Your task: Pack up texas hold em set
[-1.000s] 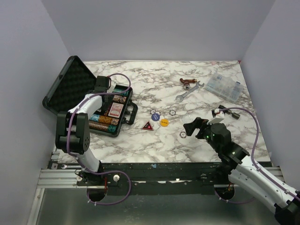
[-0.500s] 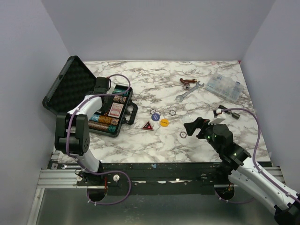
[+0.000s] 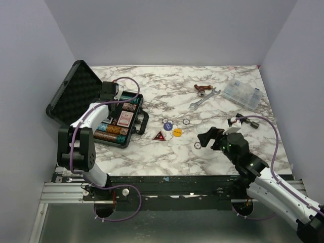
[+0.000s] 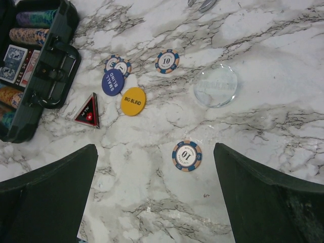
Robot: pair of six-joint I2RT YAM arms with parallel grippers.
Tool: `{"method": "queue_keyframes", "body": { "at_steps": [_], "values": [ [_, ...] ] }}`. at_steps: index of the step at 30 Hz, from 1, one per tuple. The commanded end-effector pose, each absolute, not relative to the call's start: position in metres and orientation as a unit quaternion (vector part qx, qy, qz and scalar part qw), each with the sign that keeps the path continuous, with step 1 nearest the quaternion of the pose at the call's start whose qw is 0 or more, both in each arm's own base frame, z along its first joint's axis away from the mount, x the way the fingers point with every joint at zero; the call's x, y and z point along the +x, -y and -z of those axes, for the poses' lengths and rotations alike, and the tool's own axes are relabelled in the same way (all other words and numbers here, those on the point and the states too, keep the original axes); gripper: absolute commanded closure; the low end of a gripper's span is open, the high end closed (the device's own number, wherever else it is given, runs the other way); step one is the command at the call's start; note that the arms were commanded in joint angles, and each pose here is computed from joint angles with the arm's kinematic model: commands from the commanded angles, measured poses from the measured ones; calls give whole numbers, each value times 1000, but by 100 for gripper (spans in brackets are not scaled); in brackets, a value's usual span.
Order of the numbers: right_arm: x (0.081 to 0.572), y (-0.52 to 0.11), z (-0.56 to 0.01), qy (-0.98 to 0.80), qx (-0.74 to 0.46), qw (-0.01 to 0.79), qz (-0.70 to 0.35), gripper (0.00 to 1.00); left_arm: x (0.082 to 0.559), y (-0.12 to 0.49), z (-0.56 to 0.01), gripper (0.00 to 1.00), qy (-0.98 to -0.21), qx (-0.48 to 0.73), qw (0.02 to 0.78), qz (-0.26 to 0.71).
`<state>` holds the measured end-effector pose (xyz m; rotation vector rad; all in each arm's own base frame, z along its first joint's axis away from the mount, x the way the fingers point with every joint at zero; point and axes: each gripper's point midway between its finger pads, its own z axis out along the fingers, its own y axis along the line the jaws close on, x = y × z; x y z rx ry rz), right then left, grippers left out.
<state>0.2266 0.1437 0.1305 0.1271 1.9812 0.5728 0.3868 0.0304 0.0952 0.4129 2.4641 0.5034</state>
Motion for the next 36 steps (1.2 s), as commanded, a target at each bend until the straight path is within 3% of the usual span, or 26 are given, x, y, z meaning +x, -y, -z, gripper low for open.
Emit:
{"method": "queue_keyframes", "body": {
  "at_steps": [1,9,24,36],
  "values": [
    [233,-146,-147,-813,53,528,-242,0,407,-29,-108,27,-925,121,313,-175],
    [234,-144,-145,-814,57,527,-238,0,427,-47,-99,63,-926,109,298,-206],
    [234,-144,-145,-815,56,527,-237,0,427,-89,-78,79,-913,72,251,-312],
    [233,-144,-146,-813,57,527,-240,0,403,-54,-55,86,-952,122,202,-195]
  ]
}}
